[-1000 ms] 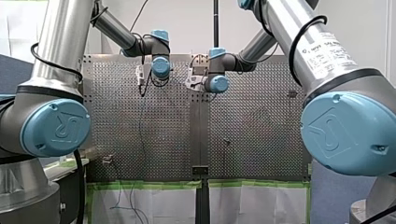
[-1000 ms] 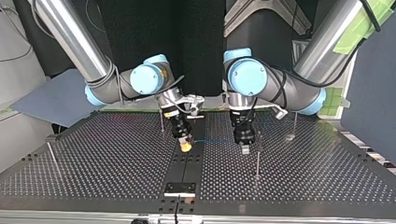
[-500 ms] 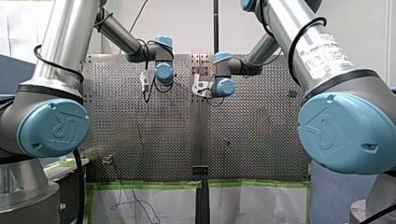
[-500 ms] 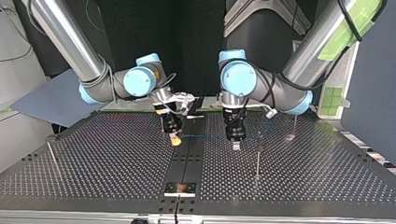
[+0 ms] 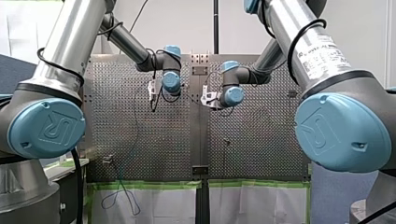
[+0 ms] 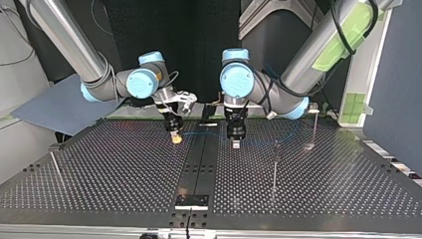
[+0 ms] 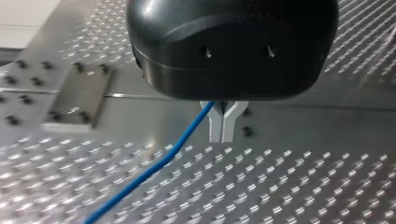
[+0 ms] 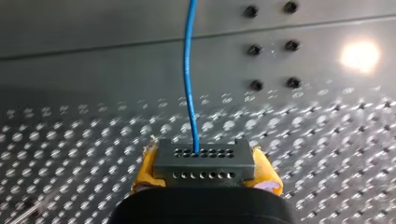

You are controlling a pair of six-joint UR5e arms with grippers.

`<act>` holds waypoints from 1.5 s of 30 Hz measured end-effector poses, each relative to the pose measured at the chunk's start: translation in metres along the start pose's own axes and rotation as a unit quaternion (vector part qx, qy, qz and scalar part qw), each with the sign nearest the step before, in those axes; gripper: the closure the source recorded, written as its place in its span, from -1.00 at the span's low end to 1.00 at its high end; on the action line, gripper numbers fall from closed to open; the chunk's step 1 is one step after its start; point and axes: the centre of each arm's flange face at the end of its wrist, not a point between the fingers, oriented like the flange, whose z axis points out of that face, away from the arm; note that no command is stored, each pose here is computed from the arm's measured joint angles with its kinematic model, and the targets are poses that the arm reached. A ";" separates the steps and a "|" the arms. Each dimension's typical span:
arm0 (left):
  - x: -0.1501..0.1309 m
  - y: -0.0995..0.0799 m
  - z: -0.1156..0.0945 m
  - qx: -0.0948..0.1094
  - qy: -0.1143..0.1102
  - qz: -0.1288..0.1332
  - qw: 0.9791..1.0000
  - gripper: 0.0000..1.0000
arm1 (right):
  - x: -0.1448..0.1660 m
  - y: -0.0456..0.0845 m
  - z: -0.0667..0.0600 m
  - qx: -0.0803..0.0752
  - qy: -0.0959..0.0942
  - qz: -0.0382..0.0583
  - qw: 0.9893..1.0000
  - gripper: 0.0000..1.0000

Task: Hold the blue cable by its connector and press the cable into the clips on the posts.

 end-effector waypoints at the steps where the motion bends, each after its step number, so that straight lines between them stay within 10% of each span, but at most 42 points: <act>1: 0.006 -0.003 0.000 0.002 0.004 0.002 1.000 0.96 | -0.003 0.001 -0.001 -0.002 -0.003 -0.001 1.000 1.00; 29: 0.125 -0.061 -0.006 0.034 0.045 -0.004 0.998 0.96 | -0.070 0.033 -0.047 -0.065 -0.071 -0.039 0.995 1.00; 45: 0.152 -0.085 -0.019 0.055 0.047 -0.001 0.997 0.96 | -0.109 0.055 -0.076 -0.091 -0.068 -0.035 0.993 1.00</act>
